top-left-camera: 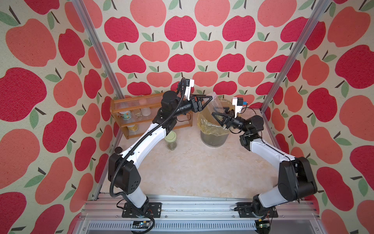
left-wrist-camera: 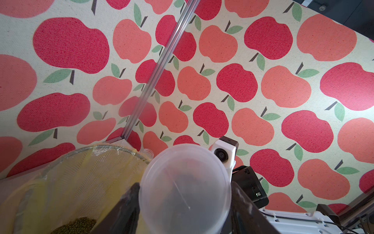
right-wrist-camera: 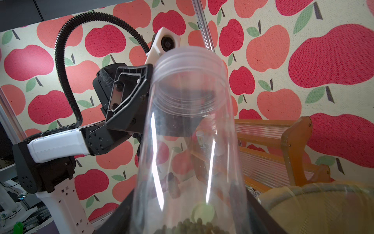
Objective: Empty moldy mung beans from jars
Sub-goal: Unscrew the lid from the jar.
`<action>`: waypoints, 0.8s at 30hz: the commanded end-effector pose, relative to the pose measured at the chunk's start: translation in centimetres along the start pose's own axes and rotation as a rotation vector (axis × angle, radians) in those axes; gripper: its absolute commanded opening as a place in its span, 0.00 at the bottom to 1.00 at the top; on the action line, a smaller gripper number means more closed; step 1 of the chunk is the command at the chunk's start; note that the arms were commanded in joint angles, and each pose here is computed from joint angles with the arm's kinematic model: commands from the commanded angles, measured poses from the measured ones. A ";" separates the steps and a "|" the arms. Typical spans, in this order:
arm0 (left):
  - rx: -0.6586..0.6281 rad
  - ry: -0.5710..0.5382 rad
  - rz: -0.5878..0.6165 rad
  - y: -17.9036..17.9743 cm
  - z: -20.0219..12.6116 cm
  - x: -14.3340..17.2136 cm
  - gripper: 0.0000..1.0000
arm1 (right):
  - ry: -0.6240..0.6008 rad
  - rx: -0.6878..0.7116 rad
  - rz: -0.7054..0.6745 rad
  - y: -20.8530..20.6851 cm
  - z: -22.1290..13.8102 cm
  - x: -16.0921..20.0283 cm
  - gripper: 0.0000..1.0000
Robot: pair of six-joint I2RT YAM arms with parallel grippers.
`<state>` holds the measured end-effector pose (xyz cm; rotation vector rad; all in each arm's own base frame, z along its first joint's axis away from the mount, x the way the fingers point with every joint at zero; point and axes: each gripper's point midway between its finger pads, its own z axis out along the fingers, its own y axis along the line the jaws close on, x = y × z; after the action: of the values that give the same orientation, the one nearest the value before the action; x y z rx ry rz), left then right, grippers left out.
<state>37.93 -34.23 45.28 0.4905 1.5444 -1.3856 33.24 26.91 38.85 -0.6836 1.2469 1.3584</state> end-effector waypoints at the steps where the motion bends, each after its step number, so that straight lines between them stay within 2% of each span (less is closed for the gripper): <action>1: 0.033 0.076 0.011 -2.3 0.3 1.6 0.65 | 0.036 -0.007 -0.101 2.0 0.0 -0.3 0.43; 8: 0.008 0.101 0.026 -3.2 0.7 2.3 0.65 | 0.056 0.084 -0.176 2.1 -0.6 -0.6 0.43; 19: -0.114 0.107 -0.042 -1.9 1.7 3.2 0.64 | 0.092 0.220 -0.393 3.8 0.0 -1.3 0.42; 24: -0.167 0.104 -0.061 -1.2 1.7 3.4 0.64 | 0.067 0.271 -0.433 3.5 -0.4 -2.1 0.42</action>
<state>36.83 -35.43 45.69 0.3996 1.6532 -1.2845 32.39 25.67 39.05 -0.6753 1.3448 0.8492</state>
